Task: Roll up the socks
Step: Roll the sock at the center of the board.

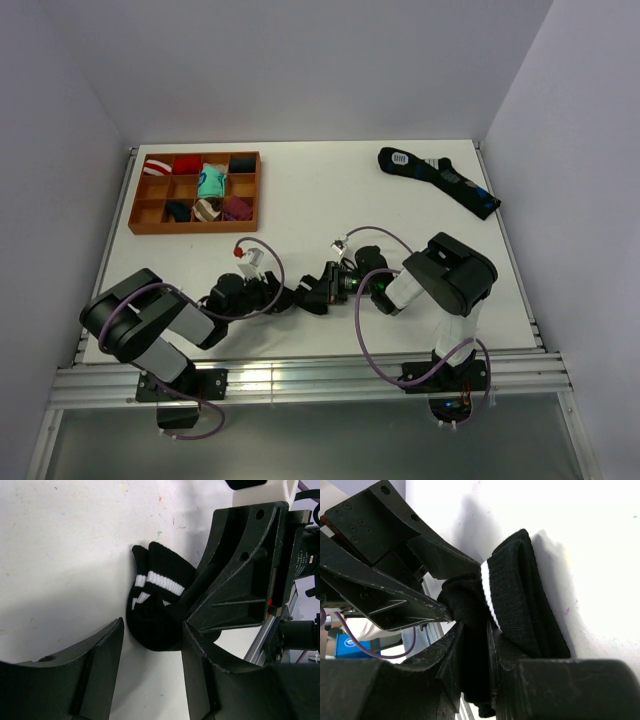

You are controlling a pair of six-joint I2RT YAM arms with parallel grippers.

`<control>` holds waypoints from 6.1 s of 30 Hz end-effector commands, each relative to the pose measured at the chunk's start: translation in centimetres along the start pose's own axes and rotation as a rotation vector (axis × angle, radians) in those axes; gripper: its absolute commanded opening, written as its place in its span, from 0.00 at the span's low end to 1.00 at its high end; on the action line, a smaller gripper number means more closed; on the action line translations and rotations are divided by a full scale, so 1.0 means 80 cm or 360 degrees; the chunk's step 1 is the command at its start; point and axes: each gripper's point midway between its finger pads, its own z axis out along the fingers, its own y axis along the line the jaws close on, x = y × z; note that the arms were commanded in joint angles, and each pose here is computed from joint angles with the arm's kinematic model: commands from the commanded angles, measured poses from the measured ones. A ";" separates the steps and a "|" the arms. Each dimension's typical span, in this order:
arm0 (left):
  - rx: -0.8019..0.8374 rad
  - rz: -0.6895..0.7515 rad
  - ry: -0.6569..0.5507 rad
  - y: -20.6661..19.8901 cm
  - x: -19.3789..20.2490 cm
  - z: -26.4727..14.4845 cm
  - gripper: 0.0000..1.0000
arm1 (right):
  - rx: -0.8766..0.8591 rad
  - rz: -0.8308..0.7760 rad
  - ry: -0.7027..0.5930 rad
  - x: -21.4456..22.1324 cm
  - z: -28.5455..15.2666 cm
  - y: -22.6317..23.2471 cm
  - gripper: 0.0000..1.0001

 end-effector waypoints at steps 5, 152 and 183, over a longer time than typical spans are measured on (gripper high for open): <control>0.0045 0.0056 -0.0009 -0.010 -0.010 0.017 0.52 | 0.0702 0.0377 0.0342 0.117 -0.056 -0.133 0.09; -0.0668 -0.0292 0.0729 -0.001 -0.037 0.042 0.00 | 0.0848 -0.1202 -0.0281 0.034 -0.017 -0.074 0.53; -0.0601 -0.0478 0.0269 -0.004 -0.061 -0.013 0.13 | 0.0708 -0.0812 0.0033 0.069 0.003 -0.074 0.23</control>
